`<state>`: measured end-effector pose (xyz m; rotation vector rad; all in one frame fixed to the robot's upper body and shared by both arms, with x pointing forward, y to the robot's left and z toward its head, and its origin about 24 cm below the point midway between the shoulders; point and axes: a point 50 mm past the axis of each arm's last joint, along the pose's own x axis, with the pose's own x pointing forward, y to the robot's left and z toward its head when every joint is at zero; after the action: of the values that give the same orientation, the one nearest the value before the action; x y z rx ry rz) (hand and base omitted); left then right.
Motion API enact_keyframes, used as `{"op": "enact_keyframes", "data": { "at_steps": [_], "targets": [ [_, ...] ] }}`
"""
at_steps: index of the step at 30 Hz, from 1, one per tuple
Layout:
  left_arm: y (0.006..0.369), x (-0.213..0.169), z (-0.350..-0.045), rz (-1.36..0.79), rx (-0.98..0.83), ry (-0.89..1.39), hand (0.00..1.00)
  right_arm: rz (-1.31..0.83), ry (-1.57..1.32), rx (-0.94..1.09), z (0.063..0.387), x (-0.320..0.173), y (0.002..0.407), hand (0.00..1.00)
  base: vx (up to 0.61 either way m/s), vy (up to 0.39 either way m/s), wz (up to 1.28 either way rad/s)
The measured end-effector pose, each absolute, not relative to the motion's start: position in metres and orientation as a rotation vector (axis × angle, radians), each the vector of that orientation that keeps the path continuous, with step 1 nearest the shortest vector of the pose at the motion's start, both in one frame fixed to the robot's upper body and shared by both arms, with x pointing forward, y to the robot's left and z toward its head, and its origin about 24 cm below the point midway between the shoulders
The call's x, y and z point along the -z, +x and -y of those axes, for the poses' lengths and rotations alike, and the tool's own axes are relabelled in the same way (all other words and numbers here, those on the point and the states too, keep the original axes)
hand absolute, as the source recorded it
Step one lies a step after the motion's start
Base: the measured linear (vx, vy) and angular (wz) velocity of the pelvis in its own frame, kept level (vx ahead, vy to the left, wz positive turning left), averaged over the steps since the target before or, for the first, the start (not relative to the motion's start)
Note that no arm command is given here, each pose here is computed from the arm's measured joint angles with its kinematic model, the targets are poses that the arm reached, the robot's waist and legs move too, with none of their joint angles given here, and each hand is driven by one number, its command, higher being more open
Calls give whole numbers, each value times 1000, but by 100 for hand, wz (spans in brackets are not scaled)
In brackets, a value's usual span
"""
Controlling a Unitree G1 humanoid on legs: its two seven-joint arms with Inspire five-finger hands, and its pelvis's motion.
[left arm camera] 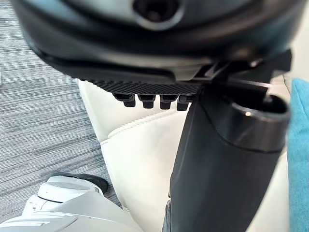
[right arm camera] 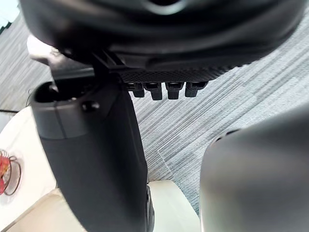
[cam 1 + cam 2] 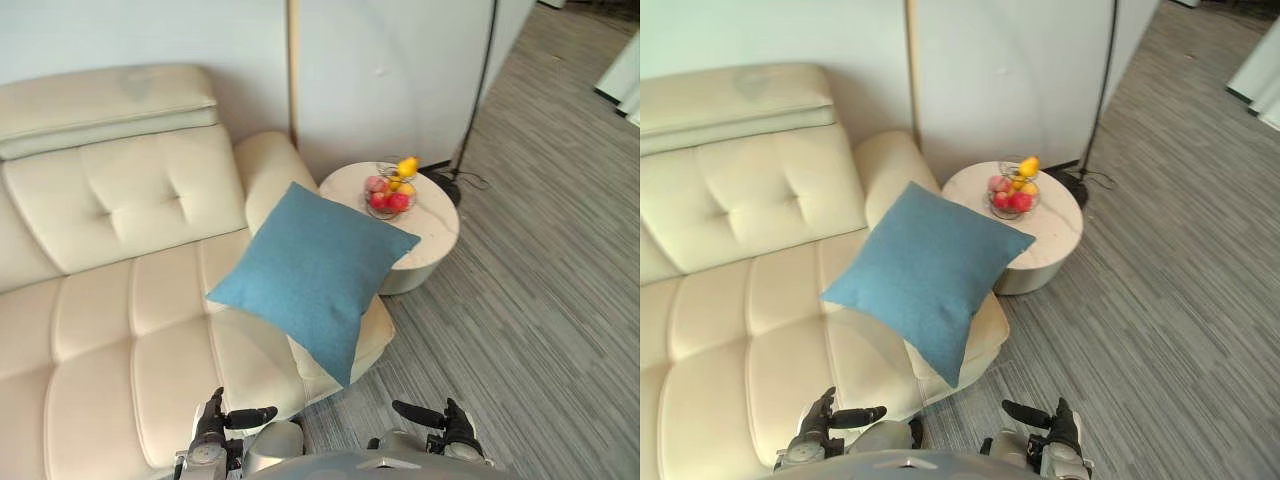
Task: Pick up cushions and gather them together orderly.
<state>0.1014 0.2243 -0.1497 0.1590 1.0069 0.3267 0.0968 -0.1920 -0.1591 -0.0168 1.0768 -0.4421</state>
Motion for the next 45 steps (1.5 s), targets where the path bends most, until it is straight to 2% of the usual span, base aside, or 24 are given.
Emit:
{"op": "enact_keyframes", "data": {
  "at_steps": [8, 17, 22, 24, 31, 37, 45],
  "targets": [
    [102, 151, -214, -1003, -349, 107, 100, -1055, 13, 490, 198, 156, 95, 100, 90, -243, 88],
    [111, 147, -215, -966, -348, 110, 100, -944, 45, 472, 185, 145, 125, 100, 24, -14, 24],
    [126, 142, -202, -913, -289, 133, 100, -861, 19, 551, 204, 132, 125, 100, -12, 136, 21],
    [126, 142, -192, -905, -240, 140, 100, -753, -8, 600, 218, 114, 134, 100, -23, 106, 4],
    [138, 129, -186, -809, -211, 109, 100, -422, -139, 724, 261, 48, 163, 100, -7, 26, -5],
    [139, 122, -186, -769, -220, 78, 100, -330, -211, 795, 278, 26, 165, 100, 18, -8, -10],
    [143, 112, -171, -704, -136, 29, 100, -226, -338, 736, 303, -4, 184, 100, -20, -5, 0]
  ]
}}
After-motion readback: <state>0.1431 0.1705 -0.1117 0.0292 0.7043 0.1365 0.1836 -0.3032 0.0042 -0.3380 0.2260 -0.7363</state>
